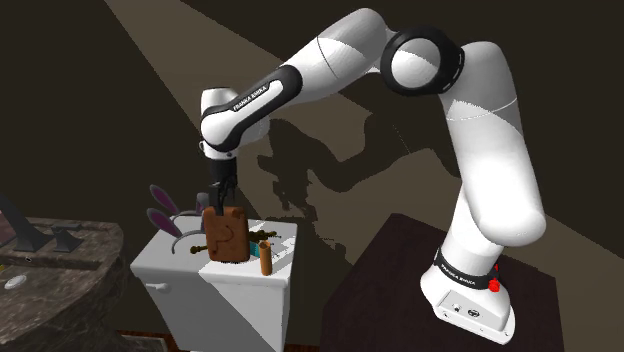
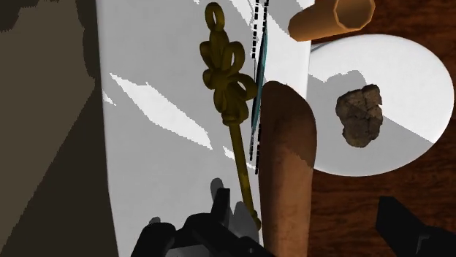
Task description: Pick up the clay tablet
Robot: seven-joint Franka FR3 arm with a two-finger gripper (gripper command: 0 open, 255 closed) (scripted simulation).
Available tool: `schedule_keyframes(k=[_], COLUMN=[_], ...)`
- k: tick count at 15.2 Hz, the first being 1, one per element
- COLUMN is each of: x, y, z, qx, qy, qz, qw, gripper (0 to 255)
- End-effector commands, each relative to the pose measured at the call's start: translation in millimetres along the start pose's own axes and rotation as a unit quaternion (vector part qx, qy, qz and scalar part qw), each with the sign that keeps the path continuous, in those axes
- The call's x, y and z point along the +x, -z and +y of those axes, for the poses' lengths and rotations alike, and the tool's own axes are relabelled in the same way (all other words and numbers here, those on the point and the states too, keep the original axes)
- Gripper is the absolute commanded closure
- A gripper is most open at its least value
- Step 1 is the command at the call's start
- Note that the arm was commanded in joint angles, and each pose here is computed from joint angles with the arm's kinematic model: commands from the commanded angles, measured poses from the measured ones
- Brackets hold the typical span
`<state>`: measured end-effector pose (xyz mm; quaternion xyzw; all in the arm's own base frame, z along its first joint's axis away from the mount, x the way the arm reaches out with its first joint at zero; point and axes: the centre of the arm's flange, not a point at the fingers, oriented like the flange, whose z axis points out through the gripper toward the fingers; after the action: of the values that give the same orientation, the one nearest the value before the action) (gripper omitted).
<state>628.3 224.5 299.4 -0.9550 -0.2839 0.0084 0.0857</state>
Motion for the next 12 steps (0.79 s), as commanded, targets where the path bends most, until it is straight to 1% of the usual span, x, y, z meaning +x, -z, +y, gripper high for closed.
schedule_keyframes(k=[1, 7, 9, 10, 12], x=[7, 6, 6, 6, 6], y=[-8, -43, -43, -42, -42], z=[-1, 5, 5, 5, 5], qx=[0.001, 0.001, 0.001, 0.001, 0.001], qy=[0.004, 0.004, 0.004, 0.004, 0.004], qz=[0.002, 0.002, 0.002, 0.002, 0.002], qw=[1.0, 1.0, 1.0, 1.0, 1.0], gripper=[0, 0, 0, 255, 255])
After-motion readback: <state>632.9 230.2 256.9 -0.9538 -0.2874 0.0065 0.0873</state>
